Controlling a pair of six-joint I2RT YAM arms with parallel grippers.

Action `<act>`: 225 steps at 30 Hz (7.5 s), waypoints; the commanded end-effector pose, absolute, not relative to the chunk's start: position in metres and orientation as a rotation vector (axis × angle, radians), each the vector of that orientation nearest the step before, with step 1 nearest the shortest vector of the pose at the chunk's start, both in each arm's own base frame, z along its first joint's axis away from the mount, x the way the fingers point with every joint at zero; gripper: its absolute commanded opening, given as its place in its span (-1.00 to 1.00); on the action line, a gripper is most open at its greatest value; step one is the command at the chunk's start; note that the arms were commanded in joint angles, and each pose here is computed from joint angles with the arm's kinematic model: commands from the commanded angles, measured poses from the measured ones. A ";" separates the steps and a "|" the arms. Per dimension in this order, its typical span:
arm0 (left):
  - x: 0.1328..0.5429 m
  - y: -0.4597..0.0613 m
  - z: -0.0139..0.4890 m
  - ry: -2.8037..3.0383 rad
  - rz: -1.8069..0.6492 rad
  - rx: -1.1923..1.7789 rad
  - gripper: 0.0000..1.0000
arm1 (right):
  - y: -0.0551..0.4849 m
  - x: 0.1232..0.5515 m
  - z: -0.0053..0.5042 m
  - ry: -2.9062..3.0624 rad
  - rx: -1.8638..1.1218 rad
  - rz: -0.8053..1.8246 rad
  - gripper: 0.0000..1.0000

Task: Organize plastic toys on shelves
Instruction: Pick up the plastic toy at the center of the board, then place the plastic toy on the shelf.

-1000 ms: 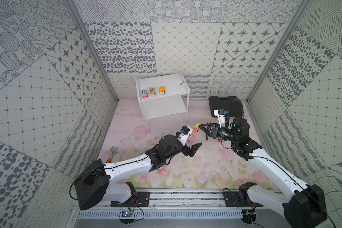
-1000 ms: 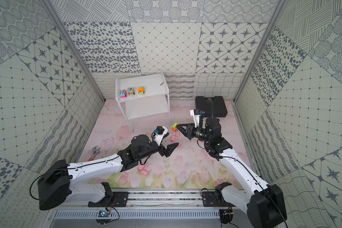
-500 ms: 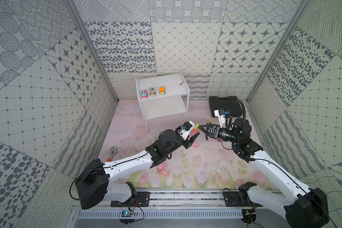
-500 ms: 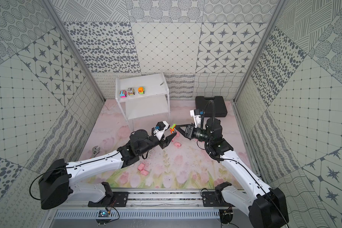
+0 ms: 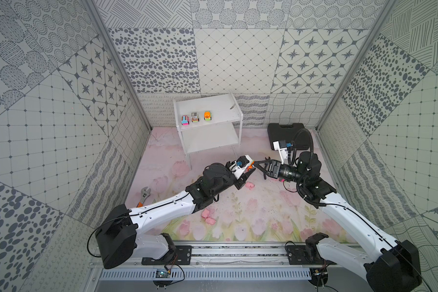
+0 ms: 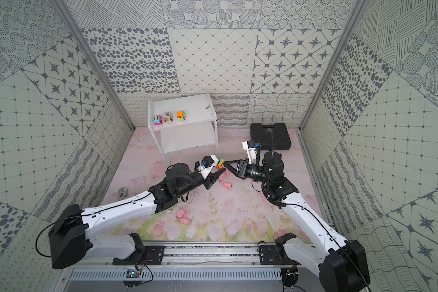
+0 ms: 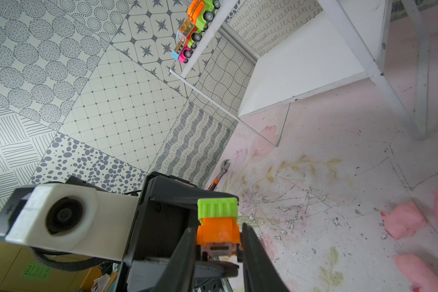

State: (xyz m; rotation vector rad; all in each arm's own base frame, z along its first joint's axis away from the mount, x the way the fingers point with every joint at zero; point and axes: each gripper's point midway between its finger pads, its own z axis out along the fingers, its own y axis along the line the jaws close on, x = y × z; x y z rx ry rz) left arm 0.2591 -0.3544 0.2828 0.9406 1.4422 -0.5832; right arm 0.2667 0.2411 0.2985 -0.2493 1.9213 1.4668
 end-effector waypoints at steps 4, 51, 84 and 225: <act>0.256 -0.348 0.282 1.429 -0.547 1.030 -0.17 | 0.244 0.268 0.306 1.878 -0.264 1.483 -0.39; 0.230 -0.334 0.267 1.360 -0.449 1.711 -0.54 | 0.249 0.246 0.310 2.033 -0.675 1.528 0.28; 0.220 -0.332 0.270 1.336 -0.480 1.746 -0.54 | 0.264 0.240 0.271 2.210 -0.749 1.476 0.13; 0.234 -0.153 0.220 1.835 -0.521 0.128 0.96 | 0.347 0.447 0.438 1.647 -0.848 0.553 0.67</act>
